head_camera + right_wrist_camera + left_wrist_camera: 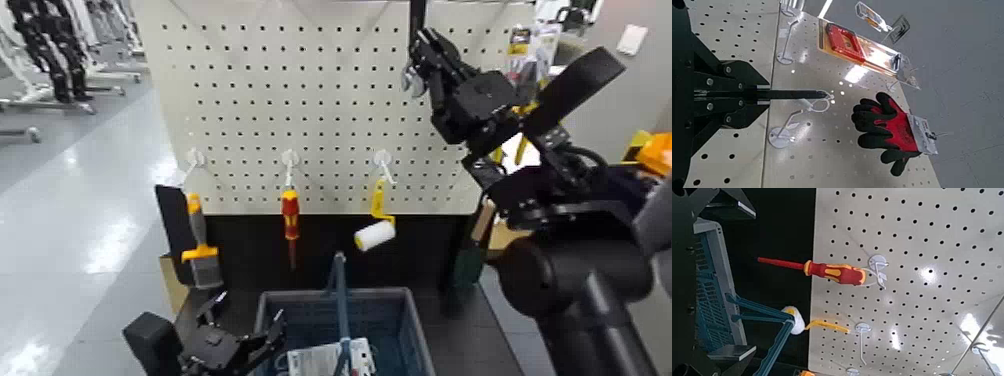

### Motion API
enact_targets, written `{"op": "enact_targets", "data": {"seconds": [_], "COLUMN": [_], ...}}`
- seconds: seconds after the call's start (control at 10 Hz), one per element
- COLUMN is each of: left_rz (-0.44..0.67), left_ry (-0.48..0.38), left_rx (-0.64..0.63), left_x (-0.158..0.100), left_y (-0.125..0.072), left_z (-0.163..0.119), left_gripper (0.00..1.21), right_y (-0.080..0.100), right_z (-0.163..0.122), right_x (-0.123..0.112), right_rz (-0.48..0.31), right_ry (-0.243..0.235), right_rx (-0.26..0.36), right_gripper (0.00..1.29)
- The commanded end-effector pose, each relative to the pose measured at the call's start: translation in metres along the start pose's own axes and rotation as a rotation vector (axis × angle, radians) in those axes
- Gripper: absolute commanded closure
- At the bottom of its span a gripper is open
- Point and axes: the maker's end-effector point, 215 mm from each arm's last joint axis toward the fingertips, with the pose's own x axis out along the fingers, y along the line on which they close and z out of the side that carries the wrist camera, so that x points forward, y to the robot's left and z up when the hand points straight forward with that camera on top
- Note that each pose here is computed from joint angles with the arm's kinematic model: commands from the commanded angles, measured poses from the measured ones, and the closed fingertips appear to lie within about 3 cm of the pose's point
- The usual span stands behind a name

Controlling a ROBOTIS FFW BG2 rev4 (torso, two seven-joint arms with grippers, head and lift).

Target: Put the black wrench into the crate.

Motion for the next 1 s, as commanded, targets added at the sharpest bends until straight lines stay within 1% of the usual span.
{"op": "enact_targets", "data": {"seconds": [0.1, 0.2, 0.4, 0.5, 0.7, 0.8, 1.0], "left_rz": [0.001, 0.001, 0.001, 0.002, 0.002, 0.002, 0.004], "left_ry": [0.002, 0.004, 0.006, 0.006, 0.008, 0.010, 0.011], "left_rx": [0.004, 0.004, 0.005, 0.007, 0.011, 0.010, 0.010], "left_x": [0.000, 0.000, 0.000, -0.001, -0.001, -0.002, -0.002], "left_y": [0.001, 0.001, 0.001, 0.001, 0.002, 0.002, 0.002], "left_z": [0.000, -0.001, -0.001, -0.001, -0.001, -0.001, -0.001], "left_gripper": [0.11, 0.11, 0.11, 0.11, 0.11, 0.11, 0.11], "right_y": [0.008, 0.015, 0.028, 0.032, 0.038, 0.041, 0.045], "right_z": [0.008, 0.006, -0.015, -0.033, -0.078, -0.097, -0.135], "right_x": [-0.009, -0.016, -0.036, -0.049, -0.089, -0.106, -0.141], "right_rz": [-0.003, -0.008, -0.018, -0.032, -0.084, -0.107, -0.163], "right_ry": [-0.006, 0.004, 0.057, 0.098, 0.201, 0.253, 0.342], "right_rx": [0.001, 0.026, 0.096, 0.133, 0.223, 0.252, 0.327], "right_gripper": [1.14, 1.14, 1.14, 1.14, 1.14, 1.14, 1.14]}}
